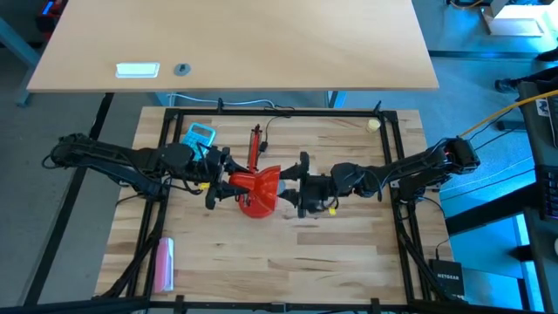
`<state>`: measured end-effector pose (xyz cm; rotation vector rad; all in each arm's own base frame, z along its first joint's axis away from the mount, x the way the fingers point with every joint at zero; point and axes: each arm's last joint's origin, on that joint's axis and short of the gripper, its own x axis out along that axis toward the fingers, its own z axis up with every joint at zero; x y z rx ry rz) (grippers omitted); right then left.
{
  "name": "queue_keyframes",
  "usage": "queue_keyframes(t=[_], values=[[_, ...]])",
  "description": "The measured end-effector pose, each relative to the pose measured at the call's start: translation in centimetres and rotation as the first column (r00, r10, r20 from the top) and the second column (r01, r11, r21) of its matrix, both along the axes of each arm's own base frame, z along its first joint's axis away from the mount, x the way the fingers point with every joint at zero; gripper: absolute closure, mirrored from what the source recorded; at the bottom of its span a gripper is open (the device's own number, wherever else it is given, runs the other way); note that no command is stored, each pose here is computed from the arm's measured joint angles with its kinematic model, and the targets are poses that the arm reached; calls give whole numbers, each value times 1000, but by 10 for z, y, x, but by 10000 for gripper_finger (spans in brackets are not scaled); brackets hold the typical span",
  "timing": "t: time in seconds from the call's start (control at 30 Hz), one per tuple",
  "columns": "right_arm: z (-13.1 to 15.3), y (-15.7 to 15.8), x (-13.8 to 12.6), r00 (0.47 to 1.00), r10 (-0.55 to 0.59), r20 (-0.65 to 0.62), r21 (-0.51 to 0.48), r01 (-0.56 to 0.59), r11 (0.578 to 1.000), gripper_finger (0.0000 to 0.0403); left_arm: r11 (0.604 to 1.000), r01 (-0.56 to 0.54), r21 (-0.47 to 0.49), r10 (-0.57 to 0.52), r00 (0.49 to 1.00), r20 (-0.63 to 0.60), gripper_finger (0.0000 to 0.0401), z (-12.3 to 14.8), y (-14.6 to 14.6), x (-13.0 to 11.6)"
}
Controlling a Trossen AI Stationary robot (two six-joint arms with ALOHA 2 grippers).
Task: Screw lightbulb
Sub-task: Remove the lightbulb from the lamp
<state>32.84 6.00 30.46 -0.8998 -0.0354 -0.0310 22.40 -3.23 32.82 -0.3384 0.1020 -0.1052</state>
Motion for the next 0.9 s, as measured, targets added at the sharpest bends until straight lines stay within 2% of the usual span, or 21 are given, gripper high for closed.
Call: queue_keyframes(t=[0.07,0.17,0.4,0.5,0.63,0.73,0.8,0.9], values=[[0,4,-1,1000,-15,1,-195,15,981,180,1000,-1,-8,1,1000,-1,158,0,0,0],[0,7,-1,999,-43,2,-428,39,903,180,1000,-1,-13,1,1000,-3,158,0,0,0],[0,18,-5,993,-119,7,-646,95,758,180,1000,0,-15,0,1000,-4,158,0,0,0],[1,26,-7,991,-137,10,-687,106,718,180,1000,1,-15,-1,1000,-5,158,0,0,0],[1,30,-9,990,-139,12,-682,110,723,178,1000,1,-15,-1,1000,-6,158,0,0,0],[2,37,-12,980,-196,20,-631,164,758,181,1000,1,-16,-1,1000,-4,158,0,0,0],[6,43,-18,974,-224,24,-580,196,791,184,1000,4,-14,-5,1000,-6,158,0,0,0],[17,54,-31,963,-264,52,-437,260,861,185,1000,9,-14,-9,1000,-6,158,0,-1,0]])
